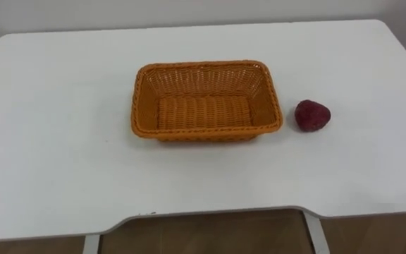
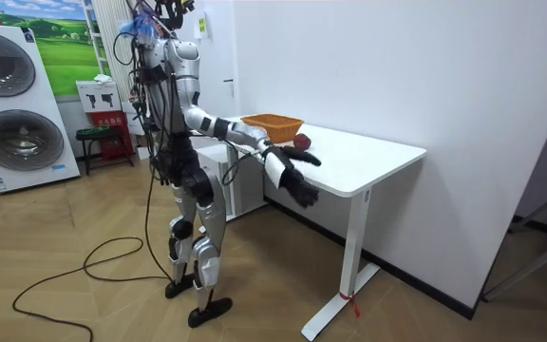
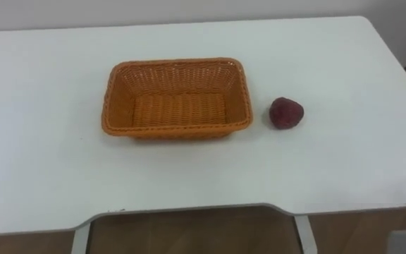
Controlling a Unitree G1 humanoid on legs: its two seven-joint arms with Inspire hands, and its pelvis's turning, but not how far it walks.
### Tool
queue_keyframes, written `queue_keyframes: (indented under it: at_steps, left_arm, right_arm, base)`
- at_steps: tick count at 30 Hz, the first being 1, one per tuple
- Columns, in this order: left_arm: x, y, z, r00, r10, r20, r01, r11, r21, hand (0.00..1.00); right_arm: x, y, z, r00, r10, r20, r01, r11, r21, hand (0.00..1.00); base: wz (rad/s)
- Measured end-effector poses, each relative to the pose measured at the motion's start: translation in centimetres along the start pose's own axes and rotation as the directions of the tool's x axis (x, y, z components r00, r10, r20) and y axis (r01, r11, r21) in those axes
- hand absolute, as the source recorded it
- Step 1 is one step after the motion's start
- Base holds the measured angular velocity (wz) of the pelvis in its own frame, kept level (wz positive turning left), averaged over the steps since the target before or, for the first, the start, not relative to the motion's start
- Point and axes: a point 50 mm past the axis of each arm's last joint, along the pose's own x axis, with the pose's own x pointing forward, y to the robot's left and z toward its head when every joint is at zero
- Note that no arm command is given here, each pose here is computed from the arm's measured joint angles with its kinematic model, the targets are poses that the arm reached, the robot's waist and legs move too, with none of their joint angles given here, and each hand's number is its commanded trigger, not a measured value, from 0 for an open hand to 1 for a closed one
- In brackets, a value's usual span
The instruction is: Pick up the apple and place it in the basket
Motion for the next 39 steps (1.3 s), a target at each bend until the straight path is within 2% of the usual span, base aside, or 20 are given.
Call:
queue_keyframes:
  at_steps: [3,7,16,19,24,33,39]
  left_arm:
    - [0.0,-0.5,0.3,1.0,-0.018,0.015,0.017,0.999,0.036,0.0]
    - [0.0,-0.9,0.6,0.999,-0.033,0.028,0.031,0.997,0.067,0.0]
    - [-0.2,-1.6,0.9,0.995,-0.077,0.059,0.07,0.991,0.113,0.0]
    - [-0.2,-1.6,1.1,0.994,-0.083,0.075,0.075,0.991,0.113,0.0]
    - [-0.2,-1.8,1.3,0.991,-0.091,0.096,0.079,0.99,0.121,0.0]
    - [-0.2,-1.9,1.3,0.991,-0.091,0.096,0.079,0.99,0.12,0.0]
    - [-0.3,-2.1,1.3,0.99,-0.104,0.1,0.089,0.985,0.149,0.0]
  right_arm:
    - [-1.8,1.7,1.8,0.978,0.092,0.187,-0.083,0.995,-0.056,0.0]
    - [-3.4,2.9,1.9,0.949,0.194,0.249,-0.174,0.98,-0.098,0.0]
    - [-5.8,4.8,0.8,0.863,0.45,0.229,-0.41,0.889,-0.205,0.0]
    - [-6.7,5.3,0.3,0.82,0.531,0.216,-0.482,0.842,-0.241,0.0]
    - [-8.7,5.9,-0.8,0.708,0.683,0.179,-0.611,0.72,-0.33,0.0]
    - [-10.9,5.7,-3.6,0.601,0.798,0.042,-0.723,0.566,-0.396,0.0]
    - [-12.0,5.8,-4.2,0.538,0.843,0.004,-0.772,0.494,-0.4,0.0]
  base:
    - [-0.05]
    - [-0.09]
    - [0.0]
    - [0.0]
    - [0.04]
    - [0.0]
    - [0.0]
